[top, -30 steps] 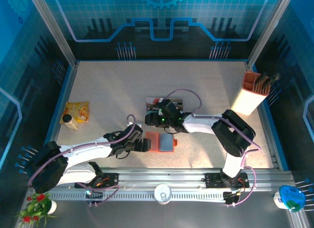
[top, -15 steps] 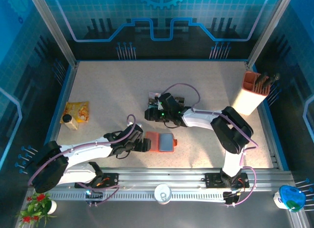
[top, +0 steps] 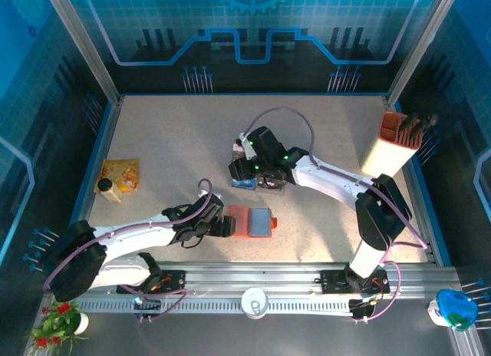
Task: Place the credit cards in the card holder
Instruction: Pick up the credit card from the storage box.
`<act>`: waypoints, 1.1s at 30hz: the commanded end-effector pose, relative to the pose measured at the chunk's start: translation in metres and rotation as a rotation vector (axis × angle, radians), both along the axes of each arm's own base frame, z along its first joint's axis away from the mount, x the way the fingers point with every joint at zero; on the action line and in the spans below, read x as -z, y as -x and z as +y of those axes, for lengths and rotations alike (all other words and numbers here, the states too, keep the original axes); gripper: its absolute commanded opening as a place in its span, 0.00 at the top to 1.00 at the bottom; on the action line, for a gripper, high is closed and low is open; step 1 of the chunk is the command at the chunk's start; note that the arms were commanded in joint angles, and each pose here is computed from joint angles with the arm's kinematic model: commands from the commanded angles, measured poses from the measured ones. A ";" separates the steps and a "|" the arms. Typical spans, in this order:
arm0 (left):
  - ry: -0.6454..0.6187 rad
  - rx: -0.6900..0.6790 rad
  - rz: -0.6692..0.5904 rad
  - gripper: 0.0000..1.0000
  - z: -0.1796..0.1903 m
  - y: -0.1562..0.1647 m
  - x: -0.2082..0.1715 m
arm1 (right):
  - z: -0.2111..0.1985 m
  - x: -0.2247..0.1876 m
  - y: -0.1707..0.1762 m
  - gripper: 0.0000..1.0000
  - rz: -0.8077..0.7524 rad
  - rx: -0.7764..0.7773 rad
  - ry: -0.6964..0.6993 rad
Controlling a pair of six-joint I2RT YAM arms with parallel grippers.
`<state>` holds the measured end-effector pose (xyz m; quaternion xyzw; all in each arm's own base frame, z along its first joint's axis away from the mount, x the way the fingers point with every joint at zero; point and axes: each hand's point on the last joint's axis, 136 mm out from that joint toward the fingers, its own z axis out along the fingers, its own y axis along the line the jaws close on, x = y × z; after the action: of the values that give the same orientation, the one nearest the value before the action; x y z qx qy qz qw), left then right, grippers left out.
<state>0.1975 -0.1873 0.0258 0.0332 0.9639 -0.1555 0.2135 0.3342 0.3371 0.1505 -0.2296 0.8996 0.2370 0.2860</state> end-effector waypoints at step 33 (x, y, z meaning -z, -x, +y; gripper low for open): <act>-0.022 0.002 -0.026 0.15 0.004 -0.002 -0.008 | -0.007 0.089 -0.010 0.68 -0.030 -0.193 0.551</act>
<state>0.1963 -0.1842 0.0263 0.0324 0.9648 -0.1502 0.2132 0.3502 0.3262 0.0623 -0.3712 0.9039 0.0077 0.2122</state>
